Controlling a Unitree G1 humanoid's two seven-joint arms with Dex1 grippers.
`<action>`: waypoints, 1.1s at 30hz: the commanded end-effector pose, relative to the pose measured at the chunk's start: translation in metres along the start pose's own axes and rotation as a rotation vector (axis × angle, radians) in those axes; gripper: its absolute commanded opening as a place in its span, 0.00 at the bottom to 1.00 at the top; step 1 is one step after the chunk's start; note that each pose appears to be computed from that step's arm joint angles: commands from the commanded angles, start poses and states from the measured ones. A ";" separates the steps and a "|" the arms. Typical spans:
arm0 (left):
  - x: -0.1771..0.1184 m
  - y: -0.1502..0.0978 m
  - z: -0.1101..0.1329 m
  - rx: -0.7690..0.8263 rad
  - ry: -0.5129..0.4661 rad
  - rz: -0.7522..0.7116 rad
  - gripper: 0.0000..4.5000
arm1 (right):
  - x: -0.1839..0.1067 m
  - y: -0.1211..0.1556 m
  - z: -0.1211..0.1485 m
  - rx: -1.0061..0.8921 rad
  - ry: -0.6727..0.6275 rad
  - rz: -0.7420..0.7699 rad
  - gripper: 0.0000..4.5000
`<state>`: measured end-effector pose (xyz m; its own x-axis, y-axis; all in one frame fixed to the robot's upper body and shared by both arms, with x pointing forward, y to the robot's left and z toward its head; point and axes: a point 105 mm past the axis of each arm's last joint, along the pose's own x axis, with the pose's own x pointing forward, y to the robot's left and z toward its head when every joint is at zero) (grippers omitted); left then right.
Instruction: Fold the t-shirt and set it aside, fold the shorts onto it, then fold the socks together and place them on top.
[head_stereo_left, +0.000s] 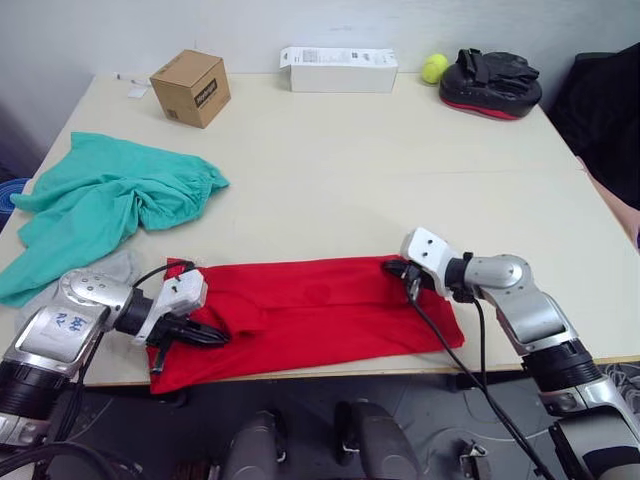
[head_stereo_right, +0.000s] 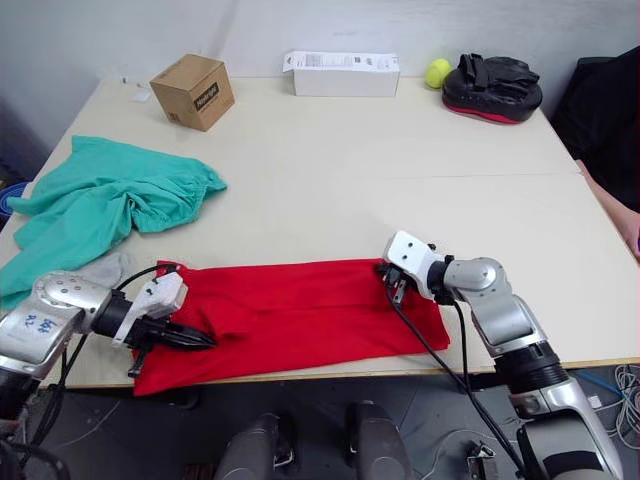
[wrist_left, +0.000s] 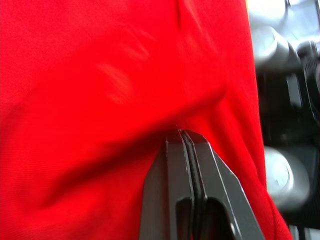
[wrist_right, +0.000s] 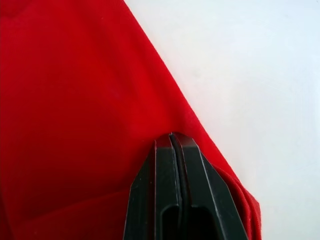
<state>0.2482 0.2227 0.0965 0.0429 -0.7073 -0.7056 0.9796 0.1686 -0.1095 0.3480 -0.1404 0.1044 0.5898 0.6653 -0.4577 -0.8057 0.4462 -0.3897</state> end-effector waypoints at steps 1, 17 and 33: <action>-0.019 -0.005 -0.048 -0.028 0.231 0.008 0.01 | -0.003 0.001 -0.034 0.060 0.118 -0.007 0.00; -0.049 0.021 0.079 -0.157 -0.370 -0.014 0.01 | -0.003 -0.002 -0.008 0.073 0.005 -0.010 0.00; 0.019 0.081 0.012 -0.079 -0.074 0.312 0.01 | 0.036 0.050 0.045 0.035 -0.119 0.087 0.00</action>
<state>0.3383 0.1994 0.1119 0.3685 -0.7301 -0.5755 0.9163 0.3897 0.0924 0.3282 -0.0683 0.1049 0.4974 0.7788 -0.3822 -0.8636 0.4022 -0.3041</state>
